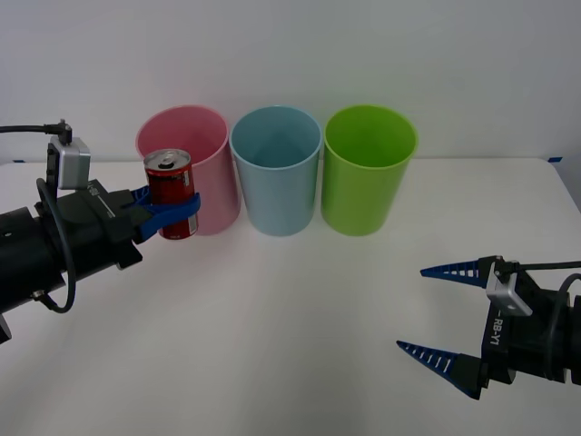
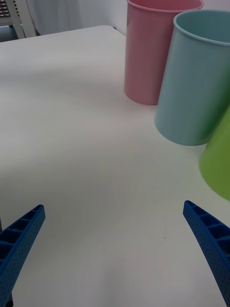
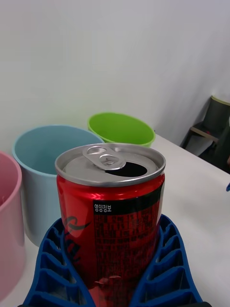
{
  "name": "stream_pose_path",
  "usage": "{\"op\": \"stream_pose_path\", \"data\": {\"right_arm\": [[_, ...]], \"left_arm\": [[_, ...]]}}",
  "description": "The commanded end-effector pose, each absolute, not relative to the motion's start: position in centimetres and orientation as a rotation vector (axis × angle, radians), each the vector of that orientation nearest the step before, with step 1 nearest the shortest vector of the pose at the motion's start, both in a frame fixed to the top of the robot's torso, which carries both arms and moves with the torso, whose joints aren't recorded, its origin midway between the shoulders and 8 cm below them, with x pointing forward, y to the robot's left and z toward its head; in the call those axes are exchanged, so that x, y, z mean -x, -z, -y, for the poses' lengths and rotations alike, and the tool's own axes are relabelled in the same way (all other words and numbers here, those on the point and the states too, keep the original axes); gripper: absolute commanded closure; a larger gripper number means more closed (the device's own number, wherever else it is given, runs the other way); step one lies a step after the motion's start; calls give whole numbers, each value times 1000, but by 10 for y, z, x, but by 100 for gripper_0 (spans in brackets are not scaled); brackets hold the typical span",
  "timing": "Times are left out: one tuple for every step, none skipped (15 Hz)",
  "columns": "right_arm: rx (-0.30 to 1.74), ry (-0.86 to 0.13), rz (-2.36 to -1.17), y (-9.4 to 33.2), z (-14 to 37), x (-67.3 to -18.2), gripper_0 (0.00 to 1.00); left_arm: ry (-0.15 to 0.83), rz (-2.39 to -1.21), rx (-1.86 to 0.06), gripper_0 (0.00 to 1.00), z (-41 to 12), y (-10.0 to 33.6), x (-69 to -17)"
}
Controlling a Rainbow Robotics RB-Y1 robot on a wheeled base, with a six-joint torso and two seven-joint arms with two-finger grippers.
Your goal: Put cans in the blue bin and PET bottles in the pink bin and trash in the green bin.
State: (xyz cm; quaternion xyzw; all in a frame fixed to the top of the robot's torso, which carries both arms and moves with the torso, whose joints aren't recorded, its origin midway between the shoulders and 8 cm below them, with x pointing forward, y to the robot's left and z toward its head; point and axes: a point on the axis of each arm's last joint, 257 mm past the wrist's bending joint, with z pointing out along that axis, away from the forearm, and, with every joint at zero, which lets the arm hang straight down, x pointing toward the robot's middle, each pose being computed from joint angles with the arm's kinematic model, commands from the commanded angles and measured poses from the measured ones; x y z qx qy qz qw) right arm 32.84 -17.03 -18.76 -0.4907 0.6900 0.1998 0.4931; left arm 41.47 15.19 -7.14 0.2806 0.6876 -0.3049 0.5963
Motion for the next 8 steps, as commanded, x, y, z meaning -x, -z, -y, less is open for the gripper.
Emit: {"op": "stream_pose_path", "data": {"right_arm": [[1190,-485,-1674,188,170,-328,0],[1190,-485,-1674,188,170,-328,0],[1190,-485,-1674,188,170,-328,0],[1190,-485,-1674,188,170,-328,0],[1190,-485,-1674,188,170,-328,0],[1190,-485,-1674,188,170,-328,0],[1190,-485,-1674,188,170,-328,0],[1190,-485,-1674,188,170,-328,0]], "left_arm": [[684,-1554,-630,100,-151,54,-424],[686,-1532,-627,100,-147,45,-430],[702,-1514,-620,100,-140,35,-438],[721,-1503,-613,100,-134,26,-444],[730,-1497,-602,100,-131,19,-452],[728,-1497,-607,100,-128,17,-460],[722,-1494,-612,100,-127,14,-468],[722,-1495,-618,100,-124,11,-476]]}}
